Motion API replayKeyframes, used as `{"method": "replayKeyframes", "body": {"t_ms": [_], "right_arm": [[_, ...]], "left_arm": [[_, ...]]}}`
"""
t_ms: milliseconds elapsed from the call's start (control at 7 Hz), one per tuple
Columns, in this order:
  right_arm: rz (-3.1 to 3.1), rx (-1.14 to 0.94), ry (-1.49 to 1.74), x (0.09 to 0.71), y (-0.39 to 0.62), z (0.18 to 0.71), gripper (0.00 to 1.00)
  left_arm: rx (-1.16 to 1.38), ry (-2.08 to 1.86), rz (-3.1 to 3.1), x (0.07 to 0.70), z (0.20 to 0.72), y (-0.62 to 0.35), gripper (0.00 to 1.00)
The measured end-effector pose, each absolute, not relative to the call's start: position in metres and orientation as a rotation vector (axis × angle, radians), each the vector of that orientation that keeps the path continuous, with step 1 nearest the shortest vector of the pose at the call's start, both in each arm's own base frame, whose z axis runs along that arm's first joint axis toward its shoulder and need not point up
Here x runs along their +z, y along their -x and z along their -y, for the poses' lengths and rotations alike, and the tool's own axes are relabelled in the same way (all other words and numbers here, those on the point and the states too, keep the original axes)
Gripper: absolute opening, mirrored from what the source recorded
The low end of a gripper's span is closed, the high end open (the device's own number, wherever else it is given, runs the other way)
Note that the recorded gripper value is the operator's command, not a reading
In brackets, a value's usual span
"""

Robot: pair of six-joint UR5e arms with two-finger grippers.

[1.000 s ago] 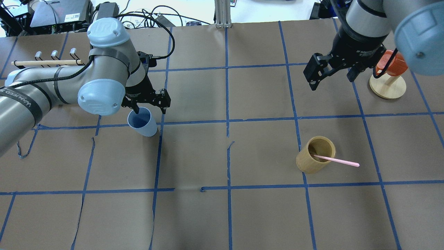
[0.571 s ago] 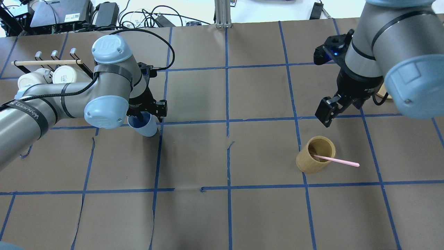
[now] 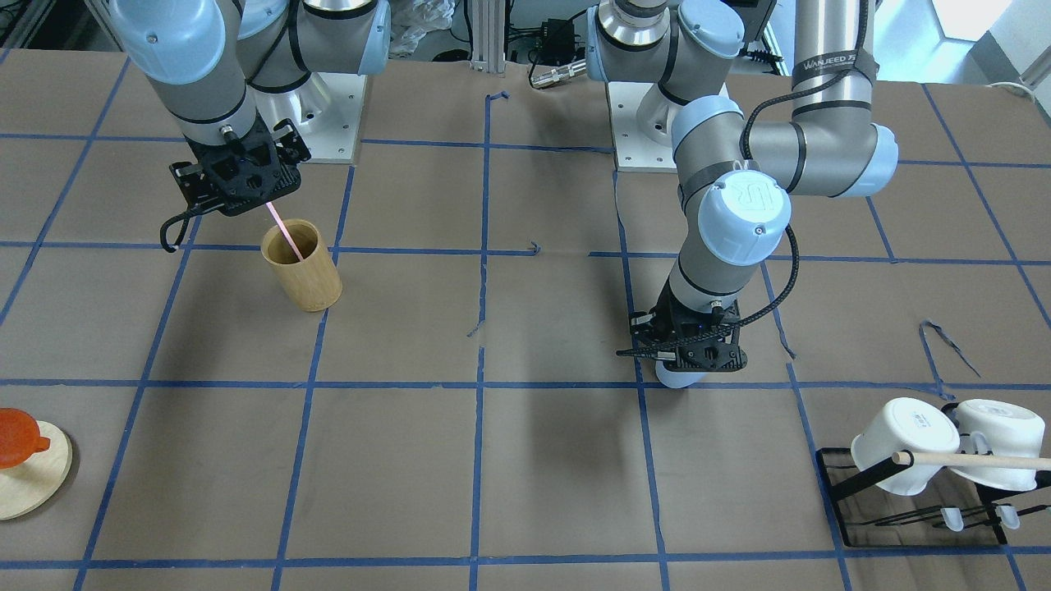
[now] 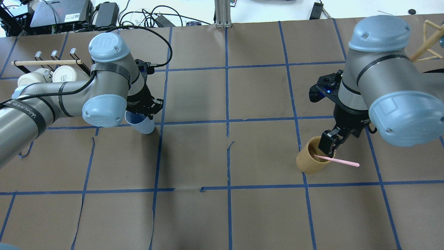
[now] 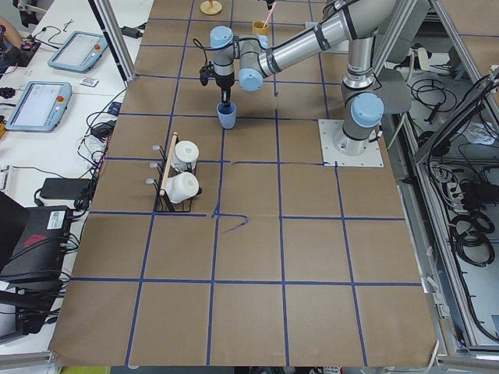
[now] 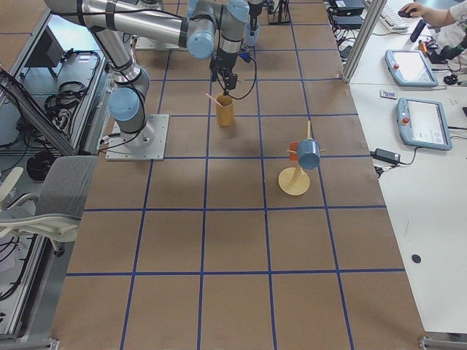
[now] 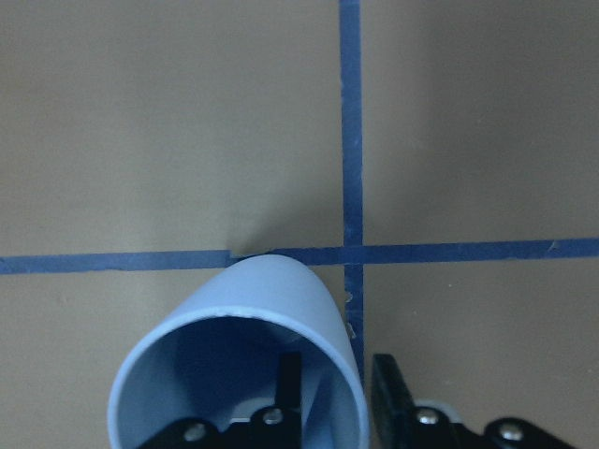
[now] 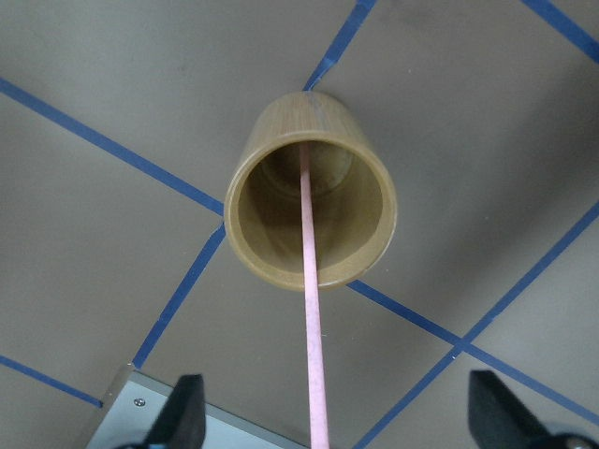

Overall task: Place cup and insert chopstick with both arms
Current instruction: 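Carry the blue cup away with the left gripper while the right grasps the chopstick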

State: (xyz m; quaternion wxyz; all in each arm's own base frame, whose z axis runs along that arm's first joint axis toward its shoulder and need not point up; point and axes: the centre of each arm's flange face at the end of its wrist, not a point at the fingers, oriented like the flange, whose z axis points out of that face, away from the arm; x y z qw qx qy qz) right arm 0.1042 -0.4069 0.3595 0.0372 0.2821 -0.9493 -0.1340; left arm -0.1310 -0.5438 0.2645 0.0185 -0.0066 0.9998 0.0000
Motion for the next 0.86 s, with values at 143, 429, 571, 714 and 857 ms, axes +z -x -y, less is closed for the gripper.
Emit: {"method": "replayKeyframes", "body": {"t_ms": [143,429,571,714,857], "right_arm": [[2.918,-0.441,-0.864,0.347,-0.1,0.402,0.97],[2.926,-0.467,-0.857,0.331,-0.096,0.393,0.72],[2.926,-0.474,-0.855,0.328,-0.096,0.391,0.46],[2.927,-0.478,-0.852,0.327,-0.095,0.39,0.4],[2.929,-0.477,-0.848,0.327,-0.095,0.391,0.34]], "left_arm": [[-0.046,0.123,-3.108,0.278,0.552,0.141,0.0],[-0.122,0.284,-3.12,0.303,0.561,0.198,0.0],[-0.146,0.318,-3.134,0.306,0.558,0.239,0.0],[-0.174,0.285,-3.159,0.306,0.557,0.283,0.0],[-0.205,0.237,-3.178,0.301,0.559,0.32,0.0]]}}
